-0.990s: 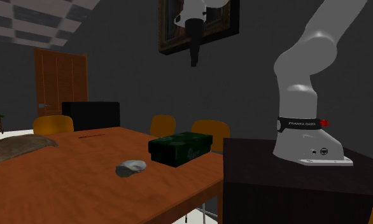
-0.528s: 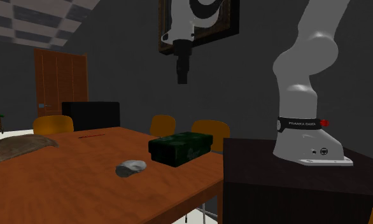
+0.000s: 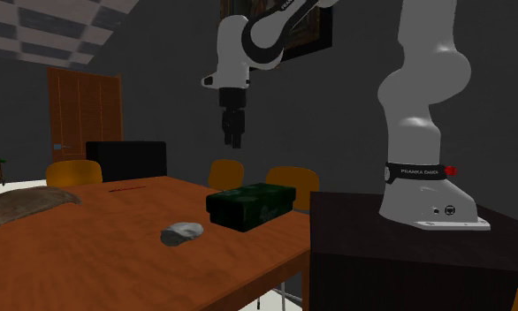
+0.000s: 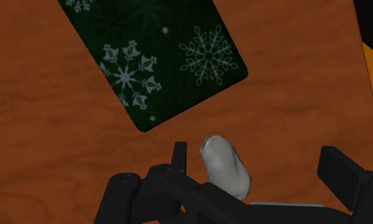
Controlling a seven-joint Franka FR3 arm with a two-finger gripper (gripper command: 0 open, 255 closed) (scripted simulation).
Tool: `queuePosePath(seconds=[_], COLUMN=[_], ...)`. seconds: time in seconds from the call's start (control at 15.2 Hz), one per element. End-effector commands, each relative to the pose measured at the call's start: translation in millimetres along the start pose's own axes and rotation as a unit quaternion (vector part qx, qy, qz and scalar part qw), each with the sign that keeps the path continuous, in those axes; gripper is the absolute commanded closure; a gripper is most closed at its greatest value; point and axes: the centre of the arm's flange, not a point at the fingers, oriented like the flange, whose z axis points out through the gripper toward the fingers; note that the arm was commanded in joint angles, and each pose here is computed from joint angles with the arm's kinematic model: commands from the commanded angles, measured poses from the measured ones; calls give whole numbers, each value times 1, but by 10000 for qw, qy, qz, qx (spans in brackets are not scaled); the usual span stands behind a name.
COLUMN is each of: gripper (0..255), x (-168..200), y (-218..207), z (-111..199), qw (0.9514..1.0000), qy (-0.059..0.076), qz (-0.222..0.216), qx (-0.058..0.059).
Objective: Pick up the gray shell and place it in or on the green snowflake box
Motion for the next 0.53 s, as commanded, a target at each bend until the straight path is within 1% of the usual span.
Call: queuePosePath(seconds=[0.0,0.2,0.46], gripper=[0,0,0], x=[14,35,63], y=[1,-1,-4], z=[24,57,101], qw=[9997,9982,9943], qy=[23,47,79], qz=[-242,-593,-1059], qx=[-30,-68,-120])
